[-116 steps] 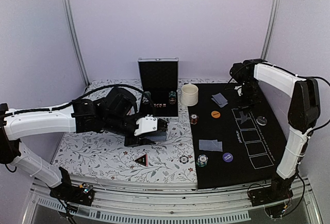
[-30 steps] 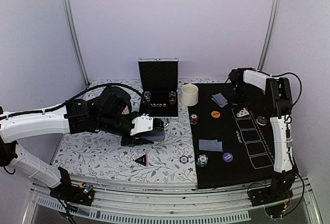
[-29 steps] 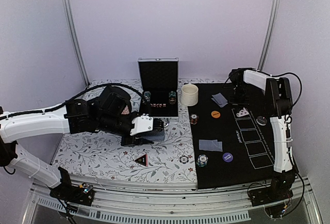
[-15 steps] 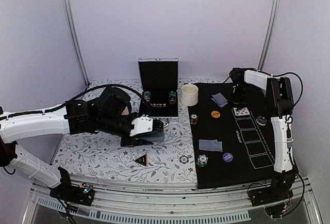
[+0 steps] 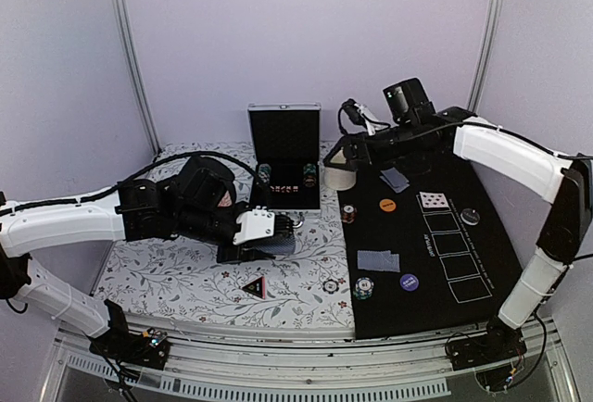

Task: Distribute texas hold em gaming equipment

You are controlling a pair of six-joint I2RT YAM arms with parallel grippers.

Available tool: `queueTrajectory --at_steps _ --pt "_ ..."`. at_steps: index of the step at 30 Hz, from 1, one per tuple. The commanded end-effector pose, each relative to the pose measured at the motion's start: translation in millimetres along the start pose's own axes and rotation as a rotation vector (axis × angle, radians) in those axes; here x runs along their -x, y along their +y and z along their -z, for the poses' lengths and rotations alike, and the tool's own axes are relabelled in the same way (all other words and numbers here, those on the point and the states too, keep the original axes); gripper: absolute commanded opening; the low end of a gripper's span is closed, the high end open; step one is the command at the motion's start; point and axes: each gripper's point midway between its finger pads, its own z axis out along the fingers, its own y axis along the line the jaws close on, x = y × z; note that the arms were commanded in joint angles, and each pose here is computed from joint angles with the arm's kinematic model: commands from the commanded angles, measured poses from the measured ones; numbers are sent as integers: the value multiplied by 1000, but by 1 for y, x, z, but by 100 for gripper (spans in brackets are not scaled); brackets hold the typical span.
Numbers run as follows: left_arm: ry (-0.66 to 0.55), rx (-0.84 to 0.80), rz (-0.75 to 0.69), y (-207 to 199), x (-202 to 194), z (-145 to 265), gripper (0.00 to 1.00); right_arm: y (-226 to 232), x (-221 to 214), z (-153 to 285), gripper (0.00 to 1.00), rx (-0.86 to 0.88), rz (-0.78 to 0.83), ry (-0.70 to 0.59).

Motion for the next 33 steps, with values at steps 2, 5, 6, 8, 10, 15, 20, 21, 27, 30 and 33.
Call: queueTrajectory --at_steps 2,5,6,8,10,15,20,21,27,30,33 --pt "-25 41 -10 5 9 4 48 110 -26 2 99 442 101 -96" --pt "-19 48 -4 7 8 3 48 131 -48 2 99 537 86 -125" --pt "-18 48 -2 7 8 3 48 137 -53 4 99 567 89 -142" --pt "-18 54 3 9 8 3 48 143 -63 0 99 589 63 -137" --pt "-18 56 5 9 9 2 47 147 -73 -8 99 597 56 -119" --pt "-12 58 11 11 8 1 47 167 -94 -30 99 644 62 -68" --pt "-19 58 12 11 9 1 47 162 -102 -55 100 612 34 -39" --pt "-19 58 13 11 9 1 47 162 -103 -59 99 609 33 -36" --pt "-23 55 13 11 10 1 47 160 -102 -74 88 590 7 -20" --pt "-23 56 10 10 9 2 47 157 -105 -76 79 564 -8 -8" --pt "-20 63 9 12 8 2 46 151 -112 -76 69 535 -17 23"
